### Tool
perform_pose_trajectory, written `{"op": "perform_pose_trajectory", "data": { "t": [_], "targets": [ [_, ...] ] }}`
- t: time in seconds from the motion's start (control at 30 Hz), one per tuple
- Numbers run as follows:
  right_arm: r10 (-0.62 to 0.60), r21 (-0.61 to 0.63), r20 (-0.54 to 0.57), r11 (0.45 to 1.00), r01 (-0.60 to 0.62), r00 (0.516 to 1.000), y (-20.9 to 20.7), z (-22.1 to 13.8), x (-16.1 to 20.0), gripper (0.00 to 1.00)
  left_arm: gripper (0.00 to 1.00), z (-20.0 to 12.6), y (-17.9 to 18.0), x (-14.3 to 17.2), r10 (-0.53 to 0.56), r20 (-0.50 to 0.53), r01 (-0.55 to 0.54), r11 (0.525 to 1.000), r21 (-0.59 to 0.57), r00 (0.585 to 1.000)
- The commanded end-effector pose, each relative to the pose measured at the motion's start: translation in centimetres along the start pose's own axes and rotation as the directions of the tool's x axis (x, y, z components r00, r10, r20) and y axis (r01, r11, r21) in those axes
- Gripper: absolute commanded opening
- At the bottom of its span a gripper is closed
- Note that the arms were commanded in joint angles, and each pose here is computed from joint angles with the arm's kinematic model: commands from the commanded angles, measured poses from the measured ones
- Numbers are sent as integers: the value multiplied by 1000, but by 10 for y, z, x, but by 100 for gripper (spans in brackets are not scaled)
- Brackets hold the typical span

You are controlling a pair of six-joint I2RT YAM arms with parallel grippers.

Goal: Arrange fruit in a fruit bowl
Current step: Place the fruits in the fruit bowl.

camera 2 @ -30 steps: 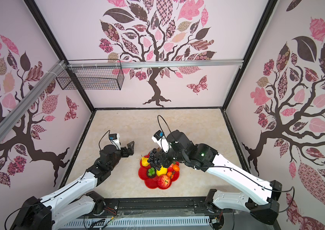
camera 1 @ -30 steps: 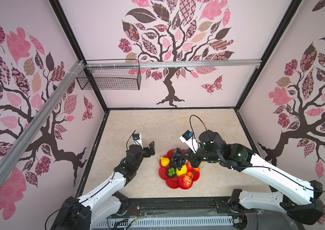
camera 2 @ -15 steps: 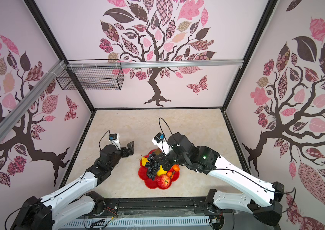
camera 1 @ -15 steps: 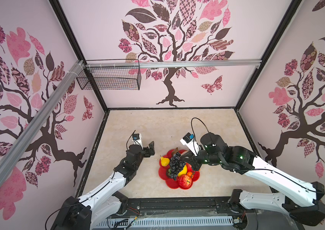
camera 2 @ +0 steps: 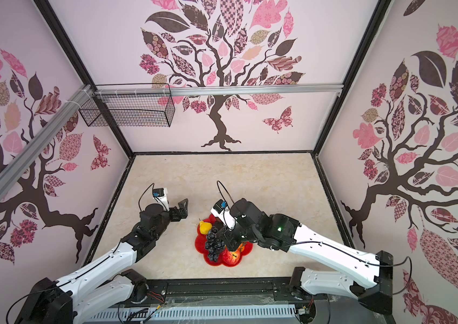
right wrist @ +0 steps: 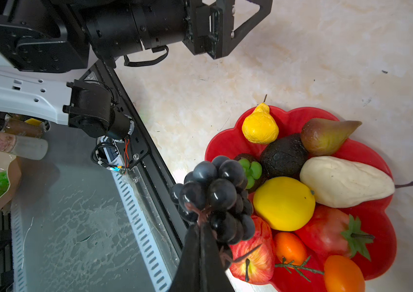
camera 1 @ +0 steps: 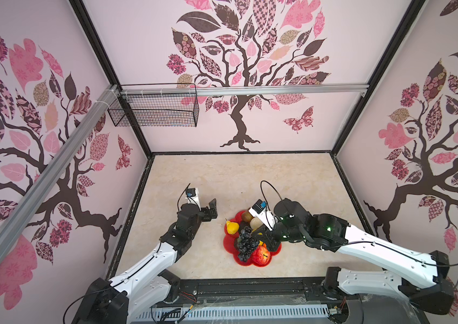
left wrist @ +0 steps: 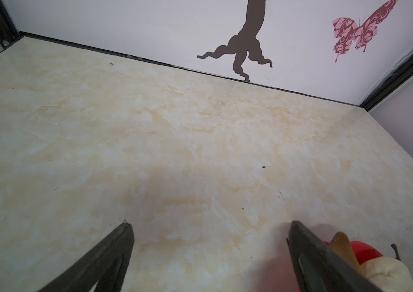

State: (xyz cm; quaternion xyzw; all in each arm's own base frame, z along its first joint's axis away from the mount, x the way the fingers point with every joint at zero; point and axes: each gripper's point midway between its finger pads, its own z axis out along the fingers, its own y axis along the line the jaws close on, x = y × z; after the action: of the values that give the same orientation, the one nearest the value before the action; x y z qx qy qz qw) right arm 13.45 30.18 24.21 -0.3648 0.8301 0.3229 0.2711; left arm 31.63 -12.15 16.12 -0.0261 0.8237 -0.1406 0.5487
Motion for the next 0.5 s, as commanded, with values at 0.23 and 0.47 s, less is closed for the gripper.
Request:
{"op": "perform_pose_trajectory", "data": {
  "t": [0.23,0.47],
  "targets": [
    [-8,-3,-2,1000,8,1000,2,12,6,0,98,-1,4,1,9,7,-9,1000,-11,1000],
    [-21,0,-31,1000,21,999,4,25,9,0,98,-5,10,-2,0,30,1,999,-36,1000]
  ]
}}
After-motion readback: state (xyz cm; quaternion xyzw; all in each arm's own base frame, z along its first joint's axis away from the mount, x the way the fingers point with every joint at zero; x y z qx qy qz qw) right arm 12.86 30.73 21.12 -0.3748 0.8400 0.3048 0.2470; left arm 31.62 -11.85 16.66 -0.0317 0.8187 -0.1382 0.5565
